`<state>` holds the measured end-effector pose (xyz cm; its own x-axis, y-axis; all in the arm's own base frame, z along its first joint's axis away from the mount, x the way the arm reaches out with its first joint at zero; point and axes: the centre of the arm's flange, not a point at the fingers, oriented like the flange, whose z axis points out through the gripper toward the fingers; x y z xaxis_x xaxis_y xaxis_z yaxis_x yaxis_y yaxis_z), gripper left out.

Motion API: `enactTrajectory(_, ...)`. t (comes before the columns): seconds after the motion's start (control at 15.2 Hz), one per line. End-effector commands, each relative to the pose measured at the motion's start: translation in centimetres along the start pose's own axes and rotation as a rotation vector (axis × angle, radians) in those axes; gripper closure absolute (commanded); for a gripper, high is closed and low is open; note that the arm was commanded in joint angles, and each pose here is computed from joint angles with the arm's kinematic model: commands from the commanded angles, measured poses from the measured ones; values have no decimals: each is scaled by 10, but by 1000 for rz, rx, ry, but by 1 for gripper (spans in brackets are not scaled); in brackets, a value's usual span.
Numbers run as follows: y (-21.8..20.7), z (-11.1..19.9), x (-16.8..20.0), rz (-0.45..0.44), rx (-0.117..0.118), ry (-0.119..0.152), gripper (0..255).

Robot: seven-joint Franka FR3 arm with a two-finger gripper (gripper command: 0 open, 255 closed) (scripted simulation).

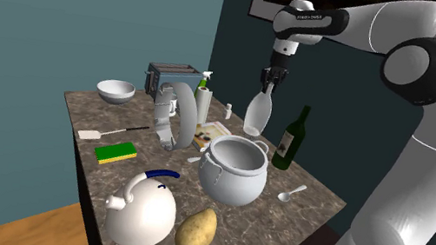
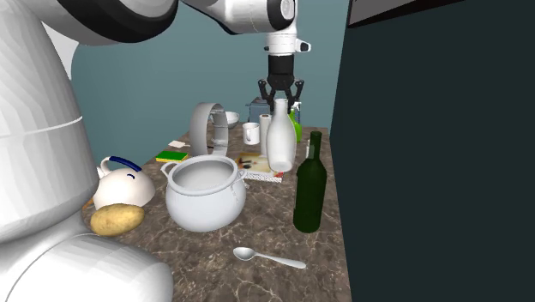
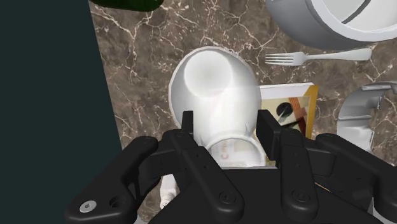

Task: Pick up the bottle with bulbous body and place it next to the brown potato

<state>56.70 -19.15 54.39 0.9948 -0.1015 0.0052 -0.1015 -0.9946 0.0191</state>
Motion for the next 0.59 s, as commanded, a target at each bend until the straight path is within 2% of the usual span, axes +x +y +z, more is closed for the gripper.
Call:
enactTrajectory(0.0,1,-12,0,0,0,0,255)
enactTrajectory(0.46,2,-47,0,0,0,0,255)
enactTrajectory(0.53,-5,-52,-10,0,0,0,255)
